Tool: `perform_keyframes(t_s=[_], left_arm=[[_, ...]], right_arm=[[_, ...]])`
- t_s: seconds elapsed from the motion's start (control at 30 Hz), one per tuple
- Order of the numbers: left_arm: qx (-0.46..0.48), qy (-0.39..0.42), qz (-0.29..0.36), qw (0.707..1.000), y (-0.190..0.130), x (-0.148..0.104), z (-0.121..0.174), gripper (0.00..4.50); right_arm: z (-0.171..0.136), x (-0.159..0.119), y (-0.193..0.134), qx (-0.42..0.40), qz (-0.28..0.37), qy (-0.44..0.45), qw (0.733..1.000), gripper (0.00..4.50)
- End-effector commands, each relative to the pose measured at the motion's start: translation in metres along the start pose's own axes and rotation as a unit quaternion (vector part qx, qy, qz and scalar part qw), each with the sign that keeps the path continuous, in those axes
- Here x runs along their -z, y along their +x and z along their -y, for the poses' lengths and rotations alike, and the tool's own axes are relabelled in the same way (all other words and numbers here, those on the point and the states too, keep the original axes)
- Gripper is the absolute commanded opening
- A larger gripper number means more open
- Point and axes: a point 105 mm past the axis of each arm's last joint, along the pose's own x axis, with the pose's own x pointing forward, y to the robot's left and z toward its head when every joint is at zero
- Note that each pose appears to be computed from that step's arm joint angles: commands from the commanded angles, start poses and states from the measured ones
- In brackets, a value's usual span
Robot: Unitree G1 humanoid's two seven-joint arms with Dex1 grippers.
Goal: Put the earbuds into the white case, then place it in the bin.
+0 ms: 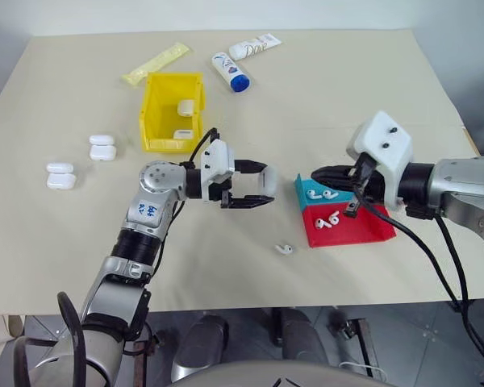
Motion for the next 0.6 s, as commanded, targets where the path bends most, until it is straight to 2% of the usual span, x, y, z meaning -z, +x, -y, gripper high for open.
perform_keyframes(t_s=[0.03,0.1,0.23,0.47,0.6], left_arm=[[-0.019,0.005,0.032,0.999,-0.016,-0.015,-0.005,2.81],[-0.034,-0.004,0.033,0.999,-0.025,-0.015,-0.01,2.81],[-0.109,-0.019,0.016,0.994,-0.056,-0.012,-0.033,2.81],[-0.25,-0.033,-0.034,0.967,-0.098,-0.006,-0.072,2.81],[-0.341,-0.027,-0.076,0.936,-0.12,0.001,-0.098,2.81]], right_arm=[[-0.006,0.006,-0.031,-0.022,0.063,0.032,0.997,0.2],[-0.008,0.02,-0.043,-0.039,0.073,0.07,0.994,0.62],[-0.004,0.043,-0.059,-0.053,0.094,0.12,0.987,1.97],[-0.001,0.04,-0.057,-0.045,0.134,0.112,0.984,4.38],[-0.002,0.041,-0.051,-0.035,0.142,0.105,0.984,4.48]])
